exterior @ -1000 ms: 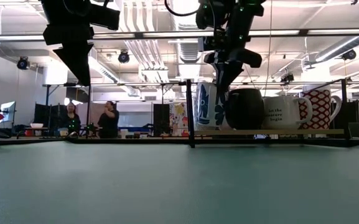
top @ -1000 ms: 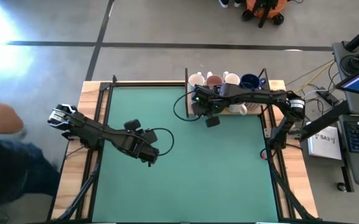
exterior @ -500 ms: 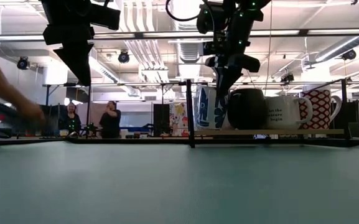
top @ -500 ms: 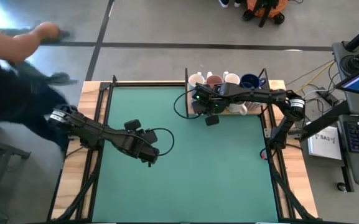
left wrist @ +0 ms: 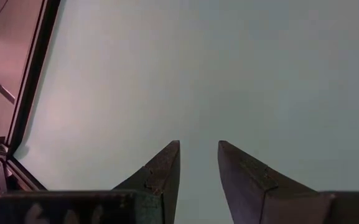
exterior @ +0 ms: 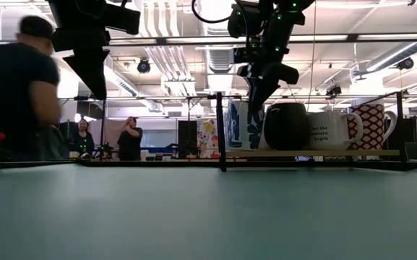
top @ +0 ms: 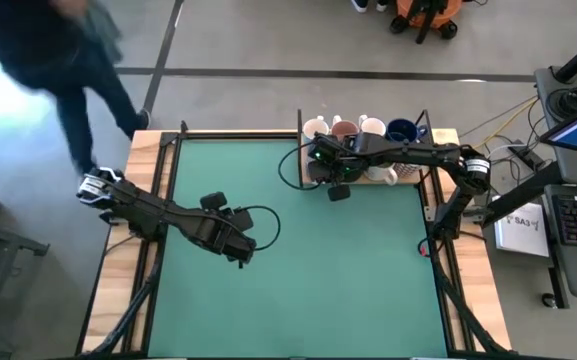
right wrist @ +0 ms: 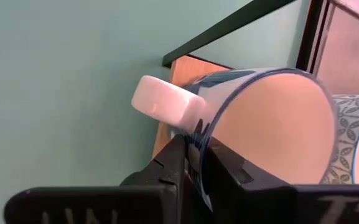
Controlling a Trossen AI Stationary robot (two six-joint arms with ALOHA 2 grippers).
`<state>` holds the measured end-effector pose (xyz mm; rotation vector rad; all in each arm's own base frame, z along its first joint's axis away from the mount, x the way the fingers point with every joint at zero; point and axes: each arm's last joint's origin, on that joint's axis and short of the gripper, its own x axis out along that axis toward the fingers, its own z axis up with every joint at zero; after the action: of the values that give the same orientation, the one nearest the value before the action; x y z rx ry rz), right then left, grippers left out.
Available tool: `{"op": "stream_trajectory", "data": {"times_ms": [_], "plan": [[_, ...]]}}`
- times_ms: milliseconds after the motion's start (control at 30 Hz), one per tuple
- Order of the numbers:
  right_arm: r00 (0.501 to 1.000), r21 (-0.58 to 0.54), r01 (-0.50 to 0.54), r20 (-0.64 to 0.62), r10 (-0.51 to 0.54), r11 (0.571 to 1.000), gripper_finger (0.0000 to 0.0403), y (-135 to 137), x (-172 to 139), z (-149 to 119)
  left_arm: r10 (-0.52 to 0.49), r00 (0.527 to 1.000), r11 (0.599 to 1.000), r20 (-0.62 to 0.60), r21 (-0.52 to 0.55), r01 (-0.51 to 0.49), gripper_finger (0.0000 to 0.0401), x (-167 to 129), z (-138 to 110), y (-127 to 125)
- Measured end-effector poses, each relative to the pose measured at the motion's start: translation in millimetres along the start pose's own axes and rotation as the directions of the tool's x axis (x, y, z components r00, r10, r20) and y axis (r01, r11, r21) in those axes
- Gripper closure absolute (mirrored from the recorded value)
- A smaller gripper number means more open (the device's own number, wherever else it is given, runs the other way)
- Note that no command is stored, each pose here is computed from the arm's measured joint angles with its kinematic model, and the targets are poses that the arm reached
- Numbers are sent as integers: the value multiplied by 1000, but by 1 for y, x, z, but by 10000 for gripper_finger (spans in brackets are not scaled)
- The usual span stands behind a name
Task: Place coffee mugs
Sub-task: Put the blue white pattern mug on the shelf
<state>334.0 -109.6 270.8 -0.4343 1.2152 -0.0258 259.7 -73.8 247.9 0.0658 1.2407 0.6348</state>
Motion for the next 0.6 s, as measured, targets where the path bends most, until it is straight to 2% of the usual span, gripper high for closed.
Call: {"op": "stream_trajectory", "data": {"times_ms": [200,600], "plan": [[1000,0,4,2,-4,1000,346,0,0,0,0,1000,1000,0,0,0,310,0,0,0],[998,16,33,43,-33,999,343,-3,0,4,-1,1000,1000,-1,0,1,310,0,0,0]]}}
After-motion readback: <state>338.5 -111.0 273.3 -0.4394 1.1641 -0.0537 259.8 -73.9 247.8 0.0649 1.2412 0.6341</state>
